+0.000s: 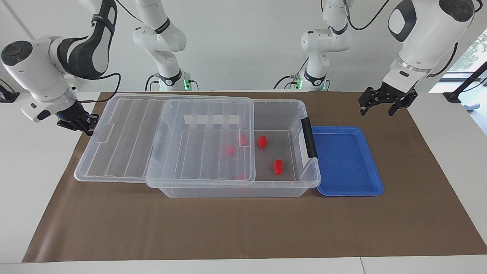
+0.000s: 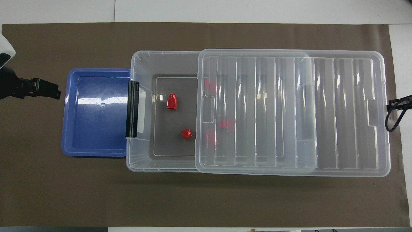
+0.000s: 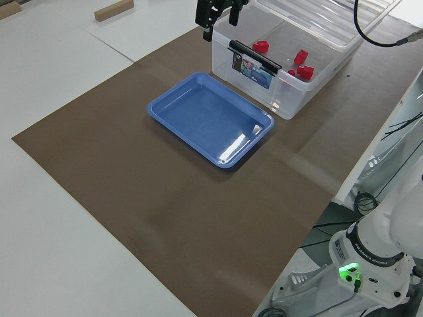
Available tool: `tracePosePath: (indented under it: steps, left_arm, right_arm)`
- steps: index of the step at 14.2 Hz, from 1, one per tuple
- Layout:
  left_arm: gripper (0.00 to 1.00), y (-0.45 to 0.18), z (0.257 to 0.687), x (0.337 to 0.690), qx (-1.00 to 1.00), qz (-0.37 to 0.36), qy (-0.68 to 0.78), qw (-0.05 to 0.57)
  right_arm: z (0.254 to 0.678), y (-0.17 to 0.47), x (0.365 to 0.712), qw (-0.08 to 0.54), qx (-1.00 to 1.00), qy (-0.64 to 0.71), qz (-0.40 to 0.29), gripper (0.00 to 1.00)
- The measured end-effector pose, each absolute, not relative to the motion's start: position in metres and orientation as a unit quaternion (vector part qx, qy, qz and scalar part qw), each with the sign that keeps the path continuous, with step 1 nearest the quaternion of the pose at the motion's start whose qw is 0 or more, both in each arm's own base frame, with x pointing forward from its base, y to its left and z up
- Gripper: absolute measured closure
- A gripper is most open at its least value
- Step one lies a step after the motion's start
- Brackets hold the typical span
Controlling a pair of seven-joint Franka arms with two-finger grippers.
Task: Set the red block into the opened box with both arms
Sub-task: 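Push the clear lid closed over the box with the right gripper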
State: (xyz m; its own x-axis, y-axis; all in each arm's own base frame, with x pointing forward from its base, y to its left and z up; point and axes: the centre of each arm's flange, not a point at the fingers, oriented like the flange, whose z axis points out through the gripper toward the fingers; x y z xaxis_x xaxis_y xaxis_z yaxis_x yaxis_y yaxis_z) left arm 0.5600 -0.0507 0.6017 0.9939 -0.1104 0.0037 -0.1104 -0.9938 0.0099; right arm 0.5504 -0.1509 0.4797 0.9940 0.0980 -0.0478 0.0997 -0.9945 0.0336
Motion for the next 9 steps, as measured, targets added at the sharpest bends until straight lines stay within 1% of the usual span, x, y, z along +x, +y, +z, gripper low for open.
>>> tracePosePath:
  steps: [4, 9]
  left_arm:
    - [0.00, -0.050, 0.602, 0.560, 0.998, 0.002, -0.055, 0.005]
    - [0.00, -0.050, 0.602, 0.560, 0.998, 0.002, -0.055, 0.005]
  right_arm:
    - [0.478, -0.135, 0.554, 0.018, 0.999, 0.037, -0.024, 0.99]
    - [0.474, -0.091, 0.561, 0.018, 0.999, 0.015, -0.025, 0.99]
